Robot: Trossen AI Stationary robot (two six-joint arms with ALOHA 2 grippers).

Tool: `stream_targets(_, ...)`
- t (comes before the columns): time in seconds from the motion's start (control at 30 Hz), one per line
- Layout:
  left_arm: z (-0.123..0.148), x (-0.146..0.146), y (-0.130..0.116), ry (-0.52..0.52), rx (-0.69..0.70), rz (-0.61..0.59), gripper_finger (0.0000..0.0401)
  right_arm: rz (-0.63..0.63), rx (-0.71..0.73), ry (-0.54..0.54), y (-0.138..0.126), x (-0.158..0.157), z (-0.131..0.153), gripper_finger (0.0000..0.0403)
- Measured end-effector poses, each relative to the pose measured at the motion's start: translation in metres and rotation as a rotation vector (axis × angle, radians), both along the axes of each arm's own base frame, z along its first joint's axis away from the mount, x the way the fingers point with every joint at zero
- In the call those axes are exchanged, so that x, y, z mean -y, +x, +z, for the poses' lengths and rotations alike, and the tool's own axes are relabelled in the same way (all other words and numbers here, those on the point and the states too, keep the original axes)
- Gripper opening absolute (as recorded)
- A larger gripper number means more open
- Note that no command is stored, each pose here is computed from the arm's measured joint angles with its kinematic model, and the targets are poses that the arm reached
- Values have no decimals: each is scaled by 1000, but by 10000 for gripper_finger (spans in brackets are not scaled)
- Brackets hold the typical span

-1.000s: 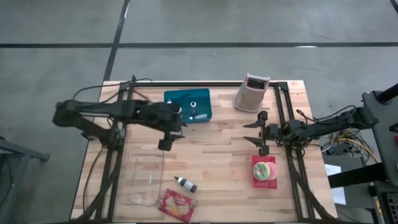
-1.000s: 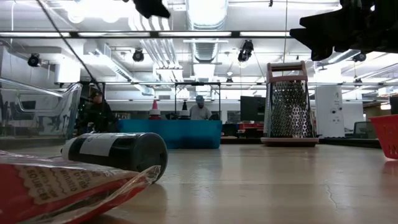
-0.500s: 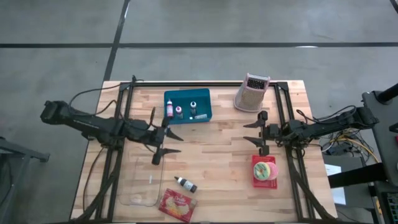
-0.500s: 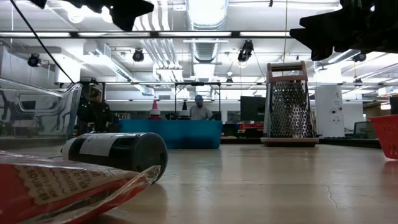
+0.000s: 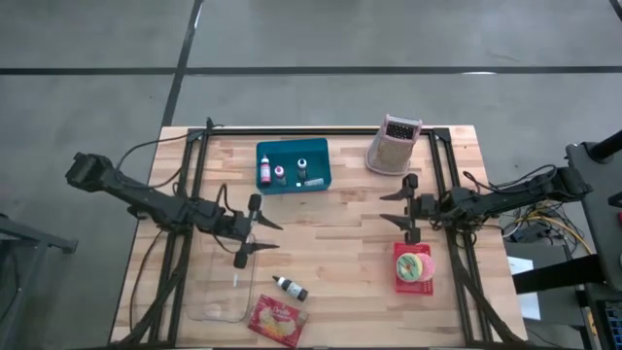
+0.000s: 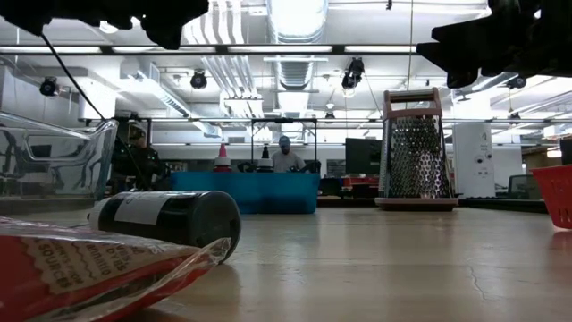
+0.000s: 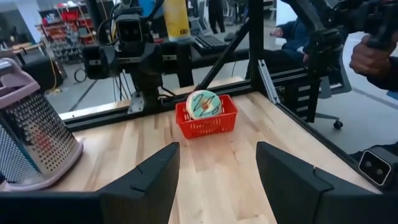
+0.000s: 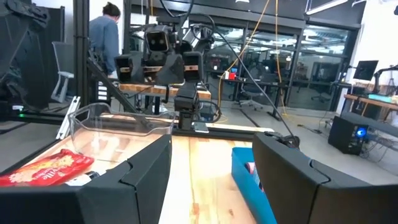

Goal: Pick & Place Food Item
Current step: Put the black food coloring bottle into the blue bin

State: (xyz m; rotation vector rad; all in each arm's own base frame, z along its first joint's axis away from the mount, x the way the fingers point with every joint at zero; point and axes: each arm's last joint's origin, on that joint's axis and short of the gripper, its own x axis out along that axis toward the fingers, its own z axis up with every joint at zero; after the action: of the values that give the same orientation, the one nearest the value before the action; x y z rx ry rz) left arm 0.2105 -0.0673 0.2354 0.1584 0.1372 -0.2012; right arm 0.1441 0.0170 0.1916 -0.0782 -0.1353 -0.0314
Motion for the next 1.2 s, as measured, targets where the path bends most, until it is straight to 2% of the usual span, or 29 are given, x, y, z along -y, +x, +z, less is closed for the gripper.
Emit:
stream_targets(0.23,-15,-2,-5,-3,-21,4,216,86,-44,25,0,-2,-4,219)
stream_targets(0.43,-20,-1,-7,-50,-51,-20,216,94,-62,84,1,-3,-6,219)
stream_targets(0.63,-21,0,-7,-53,-55,-27,216,137,-58,129,0,-4,-5,219)
stream_targets(1.07,-33,3,-1,-55,-119,-70,216,146,-127,253,7,-5,-12,219)
stream_targets(1.2,-43,6,3,-51,-172,-114,216,154,-152,232,13,-6,-11,219)
